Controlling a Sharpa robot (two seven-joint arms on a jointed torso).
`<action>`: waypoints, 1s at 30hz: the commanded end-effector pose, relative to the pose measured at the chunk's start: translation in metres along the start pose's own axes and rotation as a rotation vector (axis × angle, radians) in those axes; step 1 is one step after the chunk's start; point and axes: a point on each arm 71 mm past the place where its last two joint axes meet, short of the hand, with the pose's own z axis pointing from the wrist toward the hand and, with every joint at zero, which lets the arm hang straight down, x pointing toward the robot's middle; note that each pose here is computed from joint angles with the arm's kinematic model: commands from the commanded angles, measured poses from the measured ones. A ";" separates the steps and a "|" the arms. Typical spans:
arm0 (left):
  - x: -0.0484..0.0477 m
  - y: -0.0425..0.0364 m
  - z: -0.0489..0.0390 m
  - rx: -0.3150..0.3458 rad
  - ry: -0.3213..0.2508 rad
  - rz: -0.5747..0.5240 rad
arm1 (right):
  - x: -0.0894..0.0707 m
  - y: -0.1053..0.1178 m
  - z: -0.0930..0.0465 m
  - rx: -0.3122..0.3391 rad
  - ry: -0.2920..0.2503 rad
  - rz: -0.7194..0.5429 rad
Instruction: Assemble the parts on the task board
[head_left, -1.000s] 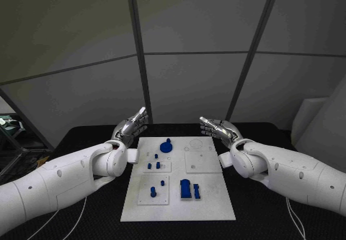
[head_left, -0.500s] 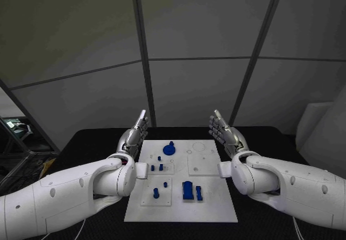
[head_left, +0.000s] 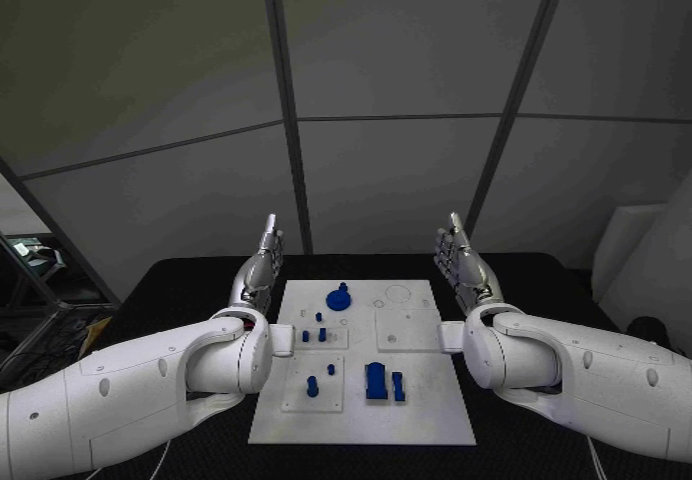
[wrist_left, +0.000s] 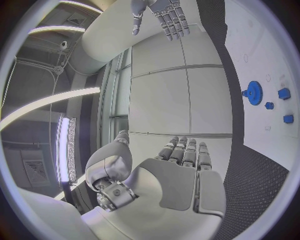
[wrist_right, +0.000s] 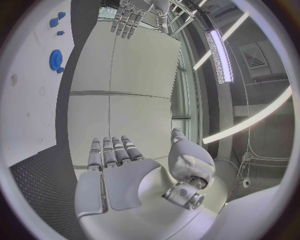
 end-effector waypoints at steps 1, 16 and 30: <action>-0.0001 -0.0036 0.0000 0.036 -0.007 0.015 | -0.001 0.003 0.000 -0.020 -0.016 -0.002; -0.0001 -0.0036 0.0000 0.036 -0.007 0.015 | -0.001 0.003 0.000 -0.020 -0.016 -0.002; -0.0001 -0.0036 0.0000 0.036 -0.007 0.015 | -0.001 0.003 0.000 -0.020 -0.016 -0.002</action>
